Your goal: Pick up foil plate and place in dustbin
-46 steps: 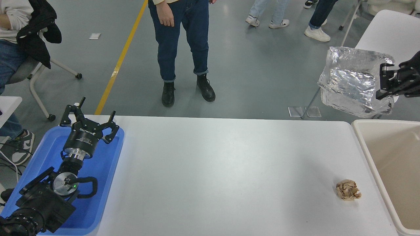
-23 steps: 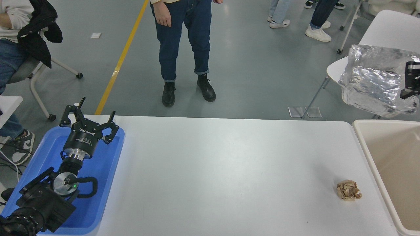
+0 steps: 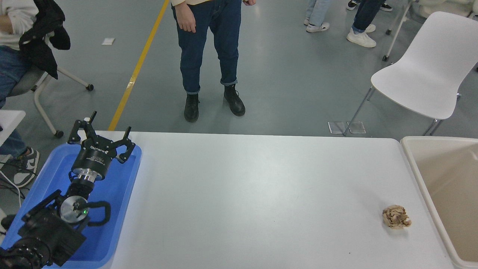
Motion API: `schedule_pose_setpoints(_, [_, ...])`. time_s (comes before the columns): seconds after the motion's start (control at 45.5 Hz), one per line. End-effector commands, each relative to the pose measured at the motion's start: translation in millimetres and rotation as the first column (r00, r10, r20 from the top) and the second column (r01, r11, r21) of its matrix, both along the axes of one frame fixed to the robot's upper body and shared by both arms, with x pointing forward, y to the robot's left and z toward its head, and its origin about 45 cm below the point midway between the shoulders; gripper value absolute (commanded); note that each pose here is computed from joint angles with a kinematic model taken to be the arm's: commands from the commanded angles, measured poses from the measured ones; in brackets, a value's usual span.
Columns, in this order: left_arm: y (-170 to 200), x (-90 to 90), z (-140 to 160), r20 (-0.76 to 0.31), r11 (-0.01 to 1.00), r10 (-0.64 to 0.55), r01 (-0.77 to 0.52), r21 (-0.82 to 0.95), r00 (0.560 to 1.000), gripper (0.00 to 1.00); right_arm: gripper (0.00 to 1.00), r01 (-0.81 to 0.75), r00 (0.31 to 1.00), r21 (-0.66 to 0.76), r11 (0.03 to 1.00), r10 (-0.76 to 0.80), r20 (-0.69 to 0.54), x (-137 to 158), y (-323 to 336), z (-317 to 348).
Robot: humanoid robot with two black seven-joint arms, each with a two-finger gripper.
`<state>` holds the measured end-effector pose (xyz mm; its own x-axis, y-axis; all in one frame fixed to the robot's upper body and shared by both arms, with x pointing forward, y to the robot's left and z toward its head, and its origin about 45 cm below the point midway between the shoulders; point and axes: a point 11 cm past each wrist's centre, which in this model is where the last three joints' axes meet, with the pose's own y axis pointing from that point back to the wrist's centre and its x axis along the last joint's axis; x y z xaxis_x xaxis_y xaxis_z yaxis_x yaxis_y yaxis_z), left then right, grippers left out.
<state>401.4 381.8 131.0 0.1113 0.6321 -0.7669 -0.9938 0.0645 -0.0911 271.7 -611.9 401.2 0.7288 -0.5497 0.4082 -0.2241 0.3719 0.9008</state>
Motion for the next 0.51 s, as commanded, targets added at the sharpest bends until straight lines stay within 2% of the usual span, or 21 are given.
schedule_pose_setpoints(0.0, [-0.1, 0.0, 0.0, 0.000, 1.000, 0.000, 0.000, 0.000, 1.000, 1.00, 0.00, 0.079, 0.995, -0.018, 0.997, -0.080, -0.060, -27.7, -31.0, -30.0])
schedule_pose_setpoints(0.242, [-0.1, 0.0, 0.0, 0.000, 1.000, 0.000, 0.000, 0.000, 1.000, 1.00, 0.00, 0.112, 0.987, 0.074, 0.991, -0.103, -0.121, -38.2, -31.3, -103.4])
schedule_pose_setpoints(0.484, [0.0, 0.0, 0.1, 0.001, 1.000, 0.001, -0.001, 0.000, 1.000, 1.00, 0.00, 0.125, 0.992, -0.016, 0.992, -0.125, 0.010, -35.7, -49.5, -166.7])
